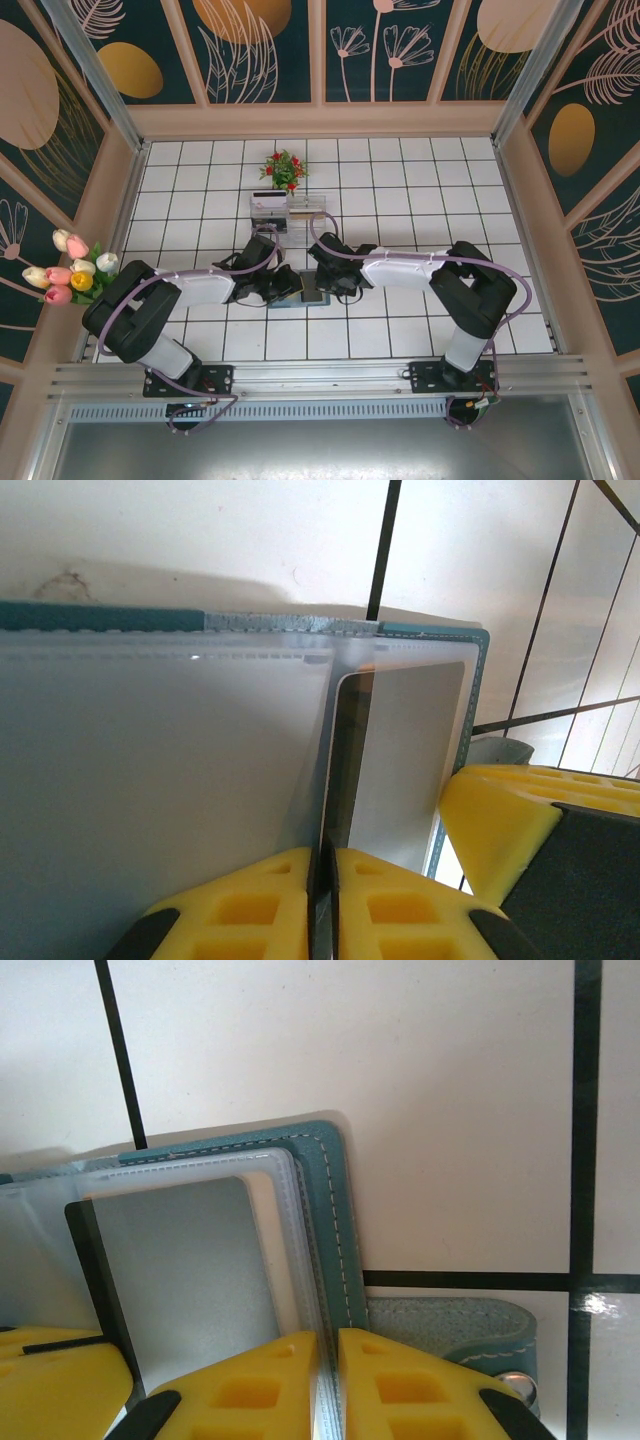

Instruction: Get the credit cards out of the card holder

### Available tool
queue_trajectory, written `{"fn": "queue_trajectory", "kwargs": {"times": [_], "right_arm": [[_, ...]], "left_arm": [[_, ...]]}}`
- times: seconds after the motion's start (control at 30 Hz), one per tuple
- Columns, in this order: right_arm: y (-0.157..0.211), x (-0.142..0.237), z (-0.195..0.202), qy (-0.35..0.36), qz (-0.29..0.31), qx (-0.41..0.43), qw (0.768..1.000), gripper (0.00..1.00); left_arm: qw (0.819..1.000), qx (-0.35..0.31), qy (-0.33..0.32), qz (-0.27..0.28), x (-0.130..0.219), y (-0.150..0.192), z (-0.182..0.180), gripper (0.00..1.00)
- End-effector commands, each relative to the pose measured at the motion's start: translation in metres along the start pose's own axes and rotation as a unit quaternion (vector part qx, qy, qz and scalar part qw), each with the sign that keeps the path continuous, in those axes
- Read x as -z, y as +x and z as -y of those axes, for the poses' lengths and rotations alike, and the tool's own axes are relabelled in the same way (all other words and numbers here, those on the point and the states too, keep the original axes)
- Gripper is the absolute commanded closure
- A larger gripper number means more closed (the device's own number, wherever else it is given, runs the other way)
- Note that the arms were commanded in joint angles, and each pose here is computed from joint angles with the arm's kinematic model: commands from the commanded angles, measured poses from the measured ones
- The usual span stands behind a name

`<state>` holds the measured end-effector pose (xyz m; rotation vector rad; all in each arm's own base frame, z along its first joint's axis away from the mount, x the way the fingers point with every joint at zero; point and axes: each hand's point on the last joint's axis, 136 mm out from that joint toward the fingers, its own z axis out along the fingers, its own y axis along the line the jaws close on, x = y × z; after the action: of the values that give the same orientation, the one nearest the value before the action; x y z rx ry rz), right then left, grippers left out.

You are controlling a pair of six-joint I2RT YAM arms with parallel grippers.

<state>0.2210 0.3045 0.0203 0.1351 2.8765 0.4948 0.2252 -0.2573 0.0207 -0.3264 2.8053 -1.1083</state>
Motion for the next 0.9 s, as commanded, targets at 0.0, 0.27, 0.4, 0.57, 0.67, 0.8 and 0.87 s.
{"fn": "queue_trajectory", "kwargs": {"times": [0.0,0.27,0.4,0.57,0.67,0.8,0.87], "right_arm": [[0.014,-0.012,0.021,0.031,-0.028,0.005,0.999,0.84],[0.007,-0.004,0.018,0.022,-0.007,0.001,1.000,0.84],[-0.001,0.006,0.004,-0.004,0.008,0.006,1.000,0.83],[-0.014,0.024,-0.019,-0.048,0.034,0.027,0.998,0.83],[-0.020,0.037,-0.031,-0.068,0.051,0.040,0.996,0.83],[-0.019,0.041,-0.047,-0.090,0.052,0.069,0.992,0.83],[-0.014,0.035,-0.048,-0.094,0.039,0.070,0.992,0.83]], "left_arm": [[1.000,-0.013,0.004,-0.002,0.002,0.001,0.000,0.89],[0.999,-0.021,-0.043,0.016,0.015,-0.001,-0.020,0.98],[0.999,-0.015,-0.045,0.018,0.020,0.001,-0.027,1.00],[0.999,-0.011,-0.038,0.019,0.020,0.001,-0.026,1.00],[0.999,-0.011,-0.035,0.015,0.019,0.001,-0.025,1.00],[0.999,-0.012,-0.035,0.014,0.018,0.001,-0.026,0.99],[0.999,-0.012,-0.035,0.015,0.018,0.001,-0.026,0.99]]}}
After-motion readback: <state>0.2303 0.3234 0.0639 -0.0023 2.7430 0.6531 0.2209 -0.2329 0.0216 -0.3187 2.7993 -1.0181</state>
